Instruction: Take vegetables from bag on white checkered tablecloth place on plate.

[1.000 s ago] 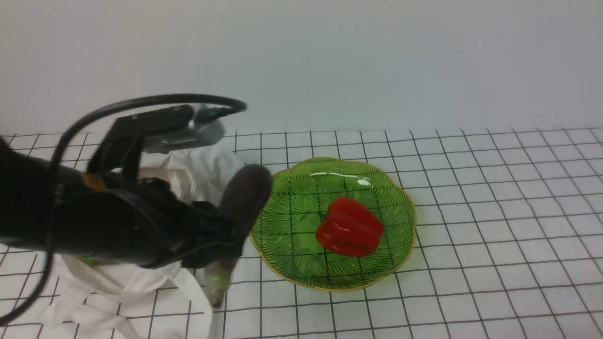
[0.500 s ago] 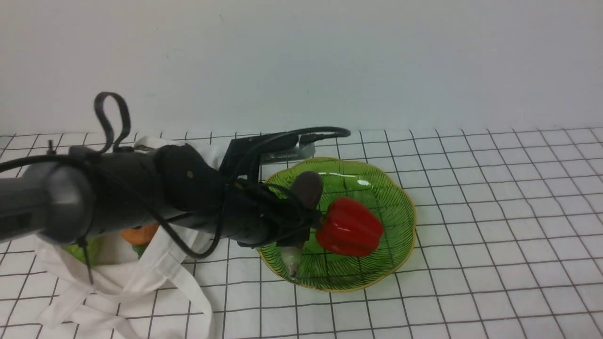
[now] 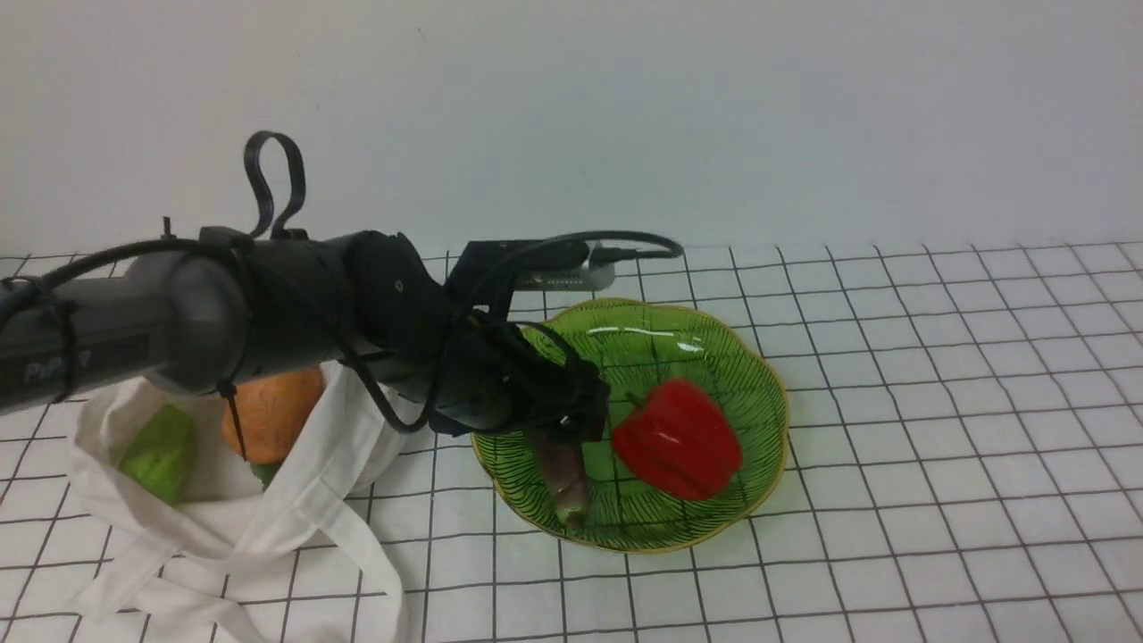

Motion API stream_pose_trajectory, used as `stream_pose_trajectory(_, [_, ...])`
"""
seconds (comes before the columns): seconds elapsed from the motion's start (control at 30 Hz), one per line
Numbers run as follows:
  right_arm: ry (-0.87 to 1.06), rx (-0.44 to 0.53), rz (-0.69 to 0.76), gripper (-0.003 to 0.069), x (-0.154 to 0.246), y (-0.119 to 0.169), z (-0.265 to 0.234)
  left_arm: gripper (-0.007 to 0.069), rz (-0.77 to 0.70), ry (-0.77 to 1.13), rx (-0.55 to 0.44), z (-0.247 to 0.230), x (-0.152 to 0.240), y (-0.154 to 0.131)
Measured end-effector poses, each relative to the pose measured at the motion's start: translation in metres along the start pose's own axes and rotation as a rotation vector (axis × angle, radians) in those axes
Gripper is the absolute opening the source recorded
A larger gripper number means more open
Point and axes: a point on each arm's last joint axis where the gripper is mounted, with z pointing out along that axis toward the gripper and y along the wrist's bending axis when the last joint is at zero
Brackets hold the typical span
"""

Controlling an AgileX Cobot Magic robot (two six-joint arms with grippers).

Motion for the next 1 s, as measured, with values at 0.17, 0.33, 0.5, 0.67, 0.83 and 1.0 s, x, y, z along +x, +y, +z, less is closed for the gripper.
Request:
stream_pose_trajectory(0.17, [0.0,0.0,0.0,-0.0016,0.0,0.0,0.0,0.0442,-0.005,0.113,-0.015,-0.024,-0.008,0.015])
stream_pose_trajectory(0.33, [0.0,0.0,0.0,-0.0016,0.0,0.0,0.0,0.0079,0.084,0.057,-0.069,-0.083,-0.013,0.011])
stream_pose_trajectory(0.5, [0.0,0.0,0.0,-0.0016,0.0,0.0,0.0,-0.0004,0.124,-0.184,-0.102,-0.179,-0.008,-0.009])
stream_pose_trajectory(0.67, [0.0,0.0,0.0,-0.0016,0.0,0.0,0.0,-0.0008,0.142,-0.415,-0.119,-0.249,0.023,-0.018])
stream_pose_trajectory(0.83, [0.0,0.0,0.0,-0.0016,0.0,0.0,0.0,-0.0008,0.182,-0.625,-0.129,-0.294,0.072,-0.018])
stream_pose_trajectory(1.0, [0.0,0.0,0.0,-0.0016,0.0,0.0,0.0,-0.0008,0.211,-0.816,-0.112,-0.317,0.131,-0.012])
